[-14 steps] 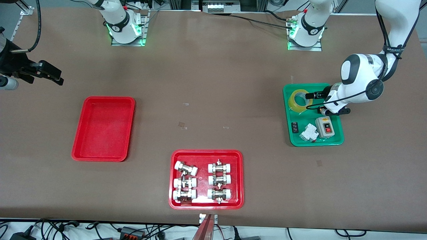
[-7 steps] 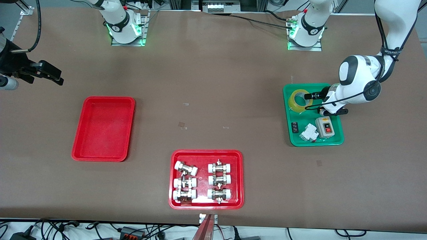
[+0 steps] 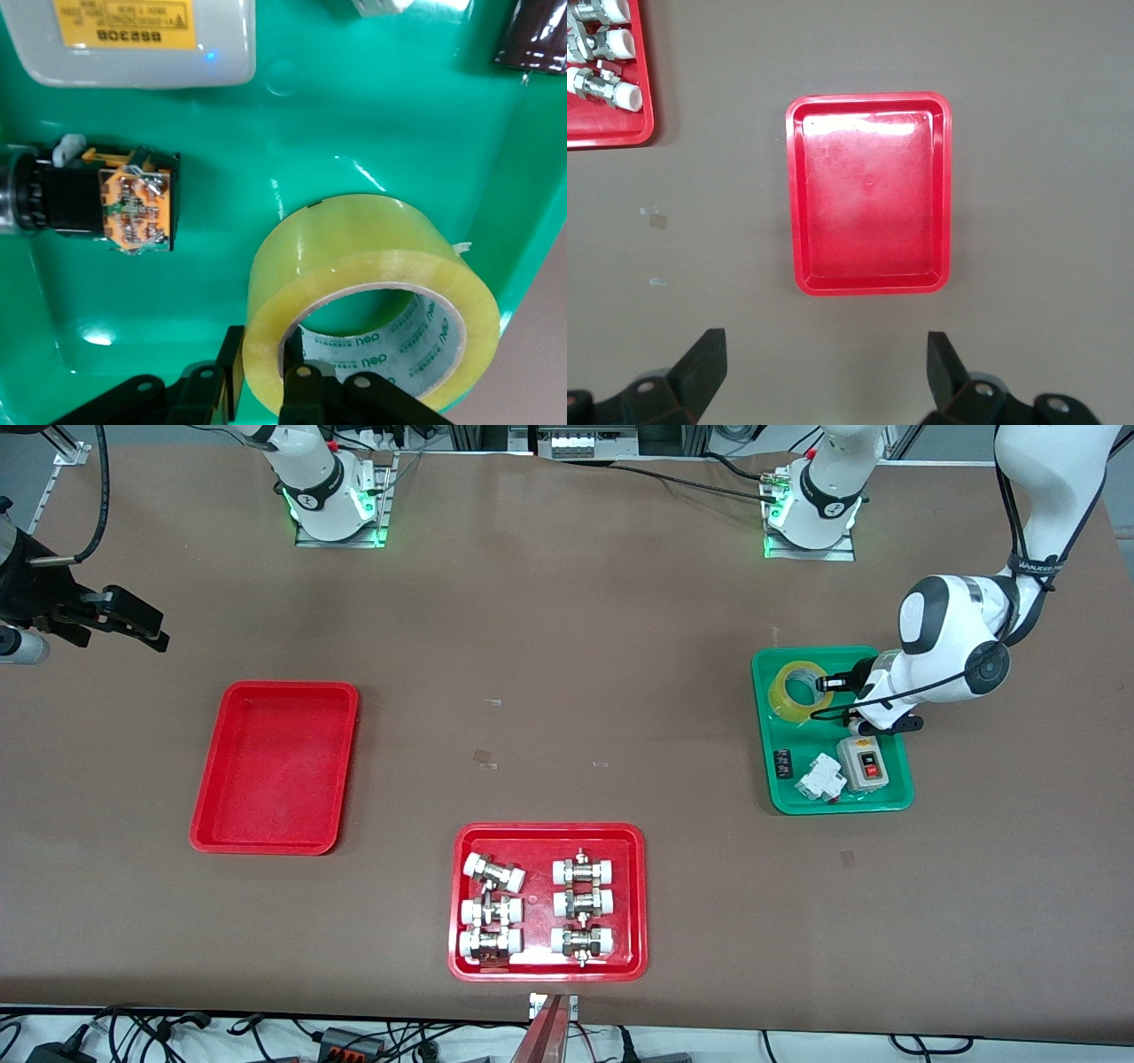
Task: Left arm passes tape to right arm into tray
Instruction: 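Close the left gripper on the tape roll's rim, then lift the tape roll with the left gripper and carry it toward the table middle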
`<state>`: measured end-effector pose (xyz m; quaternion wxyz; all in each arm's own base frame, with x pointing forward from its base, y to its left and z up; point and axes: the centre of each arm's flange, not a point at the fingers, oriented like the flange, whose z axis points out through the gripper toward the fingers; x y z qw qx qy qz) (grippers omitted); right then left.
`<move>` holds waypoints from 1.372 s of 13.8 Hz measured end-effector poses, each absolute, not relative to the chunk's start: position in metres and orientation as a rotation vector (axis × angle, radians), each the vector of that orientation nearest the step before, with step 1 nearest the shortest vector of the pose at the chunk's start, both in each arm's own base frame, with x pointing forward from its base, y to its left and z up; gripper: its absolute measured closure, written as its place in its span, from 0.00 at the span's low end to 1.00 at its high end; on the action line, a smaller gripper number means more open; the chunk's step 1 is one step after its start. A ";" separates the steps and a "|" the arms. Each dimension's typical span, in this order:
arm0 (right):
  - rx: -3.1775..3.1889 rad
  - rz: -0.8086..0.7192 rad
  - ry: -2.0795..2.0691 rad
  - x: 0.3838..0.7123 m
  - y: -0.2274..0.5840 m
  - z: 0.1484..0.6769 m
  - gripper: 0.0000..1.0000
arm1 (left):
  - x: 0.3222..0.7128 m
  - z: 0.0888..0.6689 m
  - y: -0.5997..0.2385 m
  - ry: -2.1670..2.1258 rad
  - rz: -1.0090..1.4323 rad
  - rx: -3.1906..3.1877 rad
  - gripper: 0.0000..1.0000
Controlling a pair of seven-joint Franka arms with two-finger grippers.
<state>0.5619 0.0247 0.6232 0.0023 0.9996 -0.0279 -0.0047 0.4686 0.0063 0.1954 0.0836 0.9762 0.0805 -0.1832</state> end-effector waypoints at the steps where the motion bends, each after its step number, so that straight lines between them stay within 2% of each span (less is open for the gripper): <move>1: 3.136 -0.015 -0.088 0.562 0.025 0.623 0.00 | 0.469 0.195 0.006 0.240 -0.548 2.913 0.78; 4: 3.136 -0.015 -0.087 0.562 0.025 0.623 0.00 | 0.469 0.202 0.007 0.236 -0.578 2.916 0.78; 6: 3.136 -0.015 -0.087 0.562 0.025 0.623 0.00 | 0.478 0.232 0.012 0.230 -0.615 2.933 0.78; 12: 3.136 -0.014 -0.087 0.562 0.025 0.623 0.00 | 0.533 0.427 0.011 0.196 -0.708 2.904 0.78; 16: 3.136 -0.014 -0.087 0.562 0.025 0.623 0.00 | 0.549 0.515 -0.042 0.066 -0.521 2.867 0.78; 19: 3.136 -0.014 -0.088 0.562 0.025 0.623 0.00 | 0.558 0.518 -0.106 -0.032 -0.382 2.856 0.78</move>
